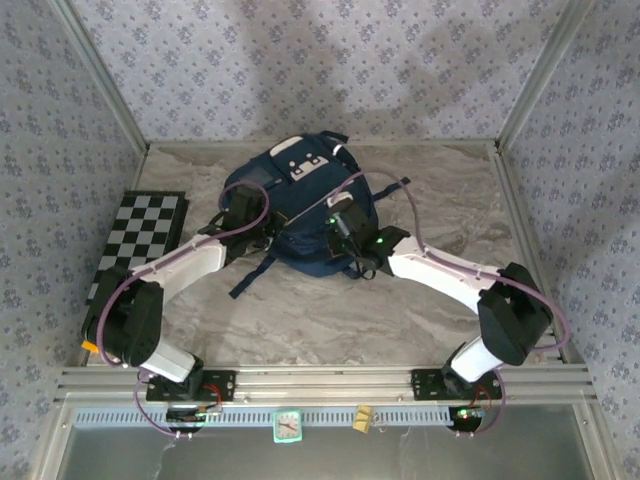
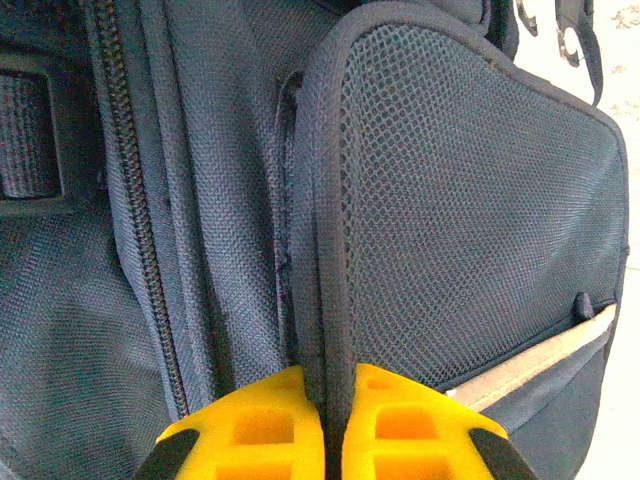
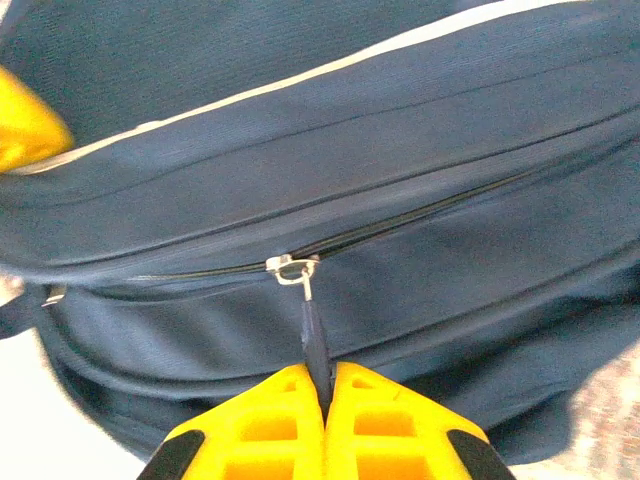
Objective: Pack books, pencil case, and school supplies into a backpack
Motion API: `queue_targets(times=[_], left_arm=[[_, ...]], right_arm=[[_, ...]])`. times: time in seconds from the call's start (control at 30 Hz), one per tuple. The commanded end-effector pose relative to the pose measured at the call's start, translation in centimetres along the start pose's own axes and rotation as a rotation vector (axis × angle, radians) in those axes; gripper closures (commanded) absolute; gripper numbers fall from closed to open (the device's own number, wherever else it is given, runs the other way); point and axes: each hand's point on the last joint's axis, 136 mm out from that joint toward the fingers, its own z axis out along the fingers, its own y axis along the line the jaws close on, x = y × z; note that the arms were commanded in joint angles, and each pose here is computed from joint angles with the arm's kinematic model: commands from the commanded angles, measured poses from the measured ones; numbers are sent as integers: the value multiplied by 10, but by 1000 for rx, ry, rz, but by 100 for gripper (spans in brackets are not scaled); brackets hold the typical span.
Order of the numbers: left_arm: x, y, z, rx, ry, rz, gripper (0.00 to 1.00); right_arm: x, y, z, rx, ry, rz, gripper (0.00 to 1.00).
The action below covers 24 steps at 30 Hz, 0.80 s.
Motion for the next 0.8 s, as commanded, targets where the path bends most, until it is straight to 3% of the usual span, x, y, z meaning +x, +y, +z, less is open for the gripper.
queue_targets(times=[0.0, 0.2, 0.33, 0.43, 0.53, 0.63, 0.67, 0.77], left_arm=[[-16, 3, -22, -25, -23, 100, 100], [-34, -4, -41, 4, -21, 192, 100], [-53, -17, -45, 25, 11, 311, 100], [-73, -32, -39, 59, 12, 387, 100], [-93, -41, -26, 82, 7, 423, 100], [-103, -40, -19, 82, 32, 398, 100], [-103, -42, -22, 95, 37, 392, 95], [-98, -38, -39, 109, 2, 357, 58]], right_arm=[[6, -53, -8, 144, 21, 10, 100], [13, -66, -20, 164, 20, -33, 100], [33, -25, -35, 66, 19, -123, 100], [42, 16, -38, -57, 5, -83, 100], [32, 48, -29, -165, -20, 5, 100], [15, 65, -22, -137, -47, -16, 100], [12, 67, -22, -119, -48, -23, 100], [13, 69, -17, -99, -32, -17, 100]])
